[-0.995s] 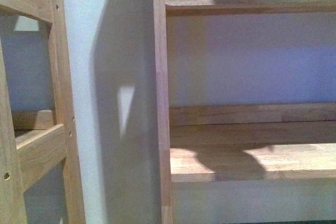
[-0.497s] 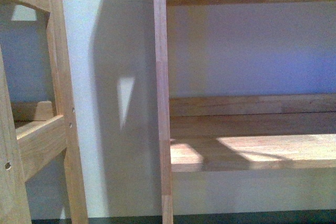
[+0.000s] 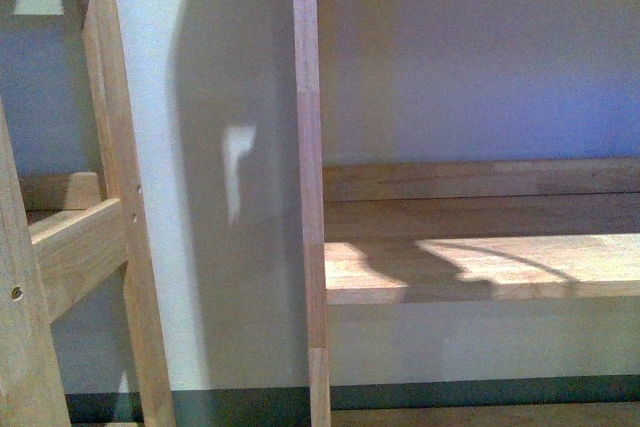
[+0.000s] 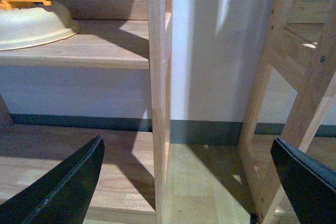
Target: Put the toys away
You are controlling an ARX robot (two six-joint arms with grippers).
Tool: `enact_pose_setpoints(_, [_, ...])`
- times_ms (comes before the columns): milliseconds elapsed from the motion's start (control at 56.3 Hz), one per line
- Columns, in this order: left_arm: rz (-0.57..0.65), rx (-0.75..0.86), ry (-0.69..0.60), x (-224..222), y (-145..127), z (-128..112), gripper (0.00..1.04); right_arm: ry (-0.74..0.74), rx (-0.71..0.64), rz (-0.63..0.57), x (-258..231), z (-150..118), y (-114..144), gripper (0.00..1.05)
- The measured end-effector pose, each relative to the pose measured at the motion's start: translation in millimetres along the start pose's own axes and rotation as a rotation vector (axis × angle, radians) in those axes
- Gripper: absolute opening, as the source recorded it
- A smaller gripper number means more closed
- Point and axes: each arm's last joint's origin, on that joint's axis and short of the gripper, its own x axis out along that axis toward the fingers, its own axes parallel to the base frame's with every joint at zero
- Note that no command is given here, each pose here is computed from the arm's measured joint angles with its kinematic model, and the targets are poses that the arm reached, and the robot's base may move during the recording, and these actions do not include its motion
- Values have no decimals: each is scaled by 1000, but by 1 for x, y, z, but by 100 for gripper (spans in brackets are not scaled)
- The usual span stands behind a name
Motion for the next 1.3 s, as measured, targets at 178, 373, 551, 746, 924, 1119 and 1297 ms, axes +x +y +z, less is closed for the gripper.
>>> enact_pose_setpoints(178, [0,0,0,0,0,0,98,20,38,-2,6,-7,-6,7])
enact_pose_setpoints(373, [0,0,0,0,0,0,98,31,68,5,11,-9,-13,7])
enact_pose_setpoints(551, [0,0,0,0,0,0,98,42,70,24,20,-12,-15,7])
enact_pose_setpoints(746, [0,0,0,0,0,0,98,46,81,35,31,-16,-15,7])
enact_pose_setpoints(924, [0,0,0,0,0,0,98,49,83,41,36,-20,-14,7])
enact_pose_setpoints(1119, [0,0,0,0,0,0,98,52,83,50,40,-23,-13,8])
enact_pose_setpoints(1297, [0,0,0,0,0,0,98,53,83,51,43,-23,-13,35])
